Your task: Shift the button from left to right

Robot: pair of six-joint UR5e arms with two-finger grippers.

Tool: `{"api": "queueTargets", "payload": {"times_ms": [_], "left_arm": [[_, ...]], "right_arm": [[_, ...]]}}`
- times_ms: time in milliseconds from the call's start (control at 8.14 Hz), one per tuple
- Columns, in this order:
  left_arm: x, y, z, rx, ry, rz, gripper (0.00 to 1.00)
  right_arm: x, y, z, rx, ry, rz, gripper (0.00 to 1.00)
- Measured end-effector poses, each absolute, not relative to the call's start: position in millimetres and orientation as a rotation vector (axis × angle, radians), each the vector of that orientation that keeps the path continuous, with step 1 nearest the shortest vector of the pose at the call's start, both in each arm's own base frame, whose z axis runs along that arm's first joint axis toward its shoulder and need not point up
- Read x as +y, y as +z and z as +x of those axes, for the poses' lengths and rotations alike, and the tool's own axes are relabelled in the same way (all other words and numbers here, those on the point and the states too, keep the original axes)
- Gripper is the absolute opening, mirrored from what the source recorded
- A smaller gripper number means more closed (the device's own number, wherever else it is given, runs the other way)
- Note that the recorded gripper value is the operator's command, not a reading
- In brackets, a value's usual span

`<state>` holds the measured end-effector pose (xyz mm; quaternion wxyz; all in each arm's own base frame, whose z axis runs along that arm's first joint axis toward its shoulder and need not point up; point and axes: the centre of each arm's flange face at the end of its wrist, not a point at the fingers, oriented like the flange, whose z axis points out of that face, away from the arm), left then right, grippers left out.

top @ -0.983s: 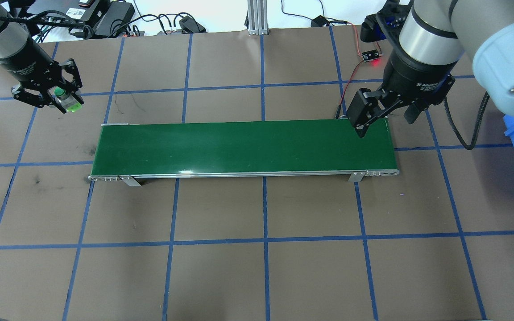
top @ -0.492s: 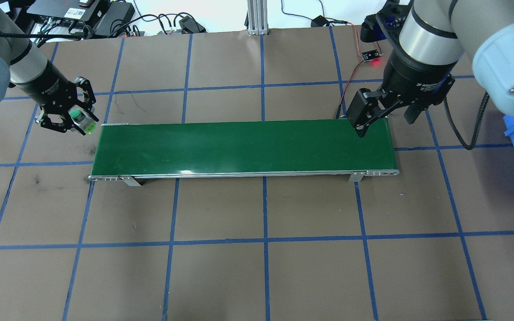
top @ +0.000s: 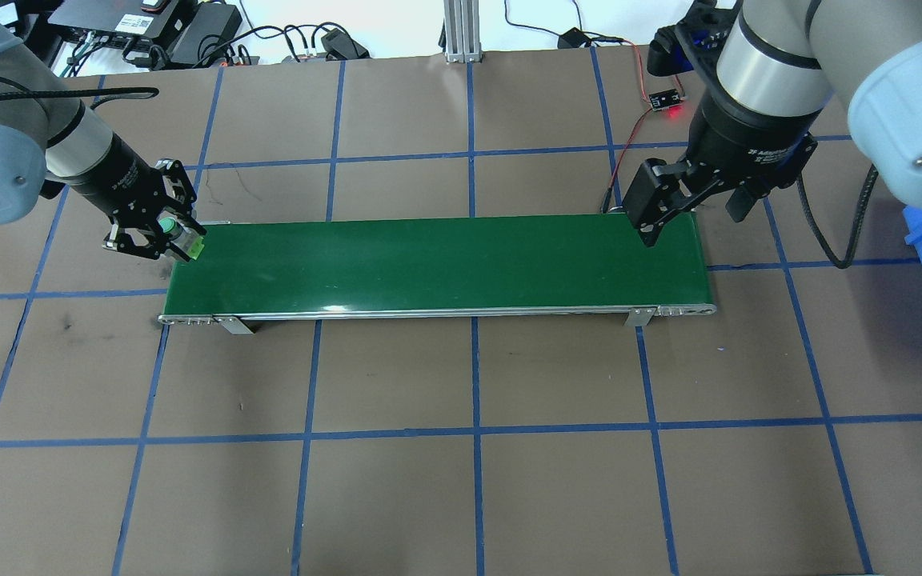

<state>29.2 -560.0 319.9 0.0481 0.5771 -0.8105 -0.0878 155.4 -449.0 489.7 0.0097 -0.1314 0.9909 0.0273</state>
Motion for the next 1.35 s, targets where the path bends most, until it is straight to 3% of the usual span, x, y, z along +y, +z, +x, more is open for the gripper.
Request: {"api": "queueTargets", "payload": {"times_ms": [369, 983, 1352], "left_arm": [[-559.2, 305.8, 15.9, -2.368, -0.308, 1.855, 0.0], [-569.5, 278.0, 19.9, -2.279, -0.172, 1.96, 0.0], [-564.7, 269.2, 19.8, -2.289, -0.166, 1.97, 0.0]], "right_arm": [[-449.0, 489.6, 155.5, 3.094, 0.085, -0.411, 1.0], [-449.0, 489.7, 155.5, 3.095, 0.085, -0.411, 1.0], [-449.0, 489.6, 155.6, 3.094, 0.085, -0.411, 1.0]]}}
